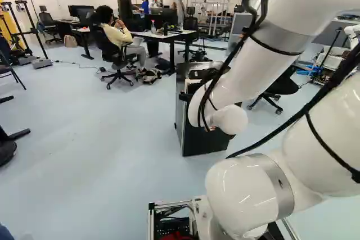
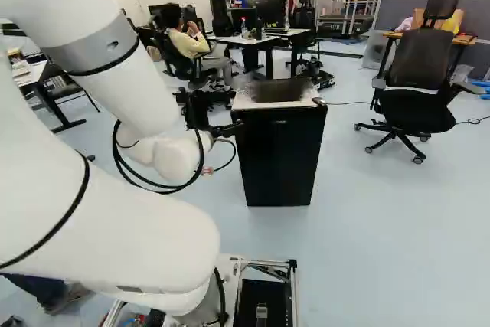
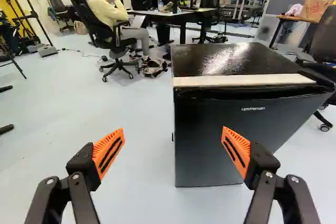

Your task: Grab a drink from the fridge

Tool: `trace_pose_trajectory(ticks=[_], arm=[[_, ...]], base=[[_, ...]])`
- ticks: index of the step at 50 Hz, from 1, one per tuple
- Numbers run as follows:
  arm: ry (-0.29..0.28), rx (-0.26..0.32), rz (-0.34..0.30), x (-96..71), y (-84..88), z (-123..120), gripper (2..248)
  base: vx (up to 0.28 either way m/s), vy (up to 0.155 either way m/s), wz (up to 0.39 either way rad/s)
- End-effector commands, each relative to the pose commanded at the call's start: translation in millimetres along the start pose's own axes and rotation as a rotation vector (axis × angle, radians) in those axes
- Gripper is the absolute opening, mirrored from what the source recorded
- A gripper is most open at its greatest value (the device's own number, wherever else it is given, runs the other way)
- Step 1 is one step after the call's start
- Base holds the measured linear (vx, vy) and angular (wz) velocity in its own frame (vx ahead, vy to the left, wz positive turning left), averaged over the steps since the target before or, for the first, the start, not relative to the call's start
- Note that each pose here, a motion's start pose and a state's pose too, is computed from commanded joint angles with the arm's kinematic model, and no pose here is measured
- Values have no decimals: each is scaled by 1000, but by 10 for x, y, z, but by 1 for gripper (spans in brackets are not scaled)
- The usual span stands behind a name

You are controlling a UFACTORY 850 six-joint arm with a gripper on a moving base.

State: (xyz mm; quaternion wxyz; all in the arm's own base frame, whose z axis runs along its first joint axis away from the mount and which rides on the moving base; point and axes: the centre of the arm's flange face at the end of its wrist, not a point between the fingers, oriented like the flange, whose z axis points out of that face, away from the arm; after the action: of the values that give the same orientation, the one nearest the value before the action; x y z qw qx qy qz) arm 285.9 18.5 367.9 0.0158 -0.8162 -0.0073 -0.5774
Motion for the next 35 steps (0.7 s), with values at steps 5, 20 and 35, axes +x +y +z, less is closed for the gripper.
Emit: trace_pose_trajectory(ticks=[5, 20, 35], arm=[[-3, 2, 6, 29, -44, 60, 247], [-6, -16, 44, 113, -161, 240, 247], [3, -55, 98, 172, -271, 358, 247]], base=[[0, 0, 0], [0, 0, 0], [0, 0, 0]])
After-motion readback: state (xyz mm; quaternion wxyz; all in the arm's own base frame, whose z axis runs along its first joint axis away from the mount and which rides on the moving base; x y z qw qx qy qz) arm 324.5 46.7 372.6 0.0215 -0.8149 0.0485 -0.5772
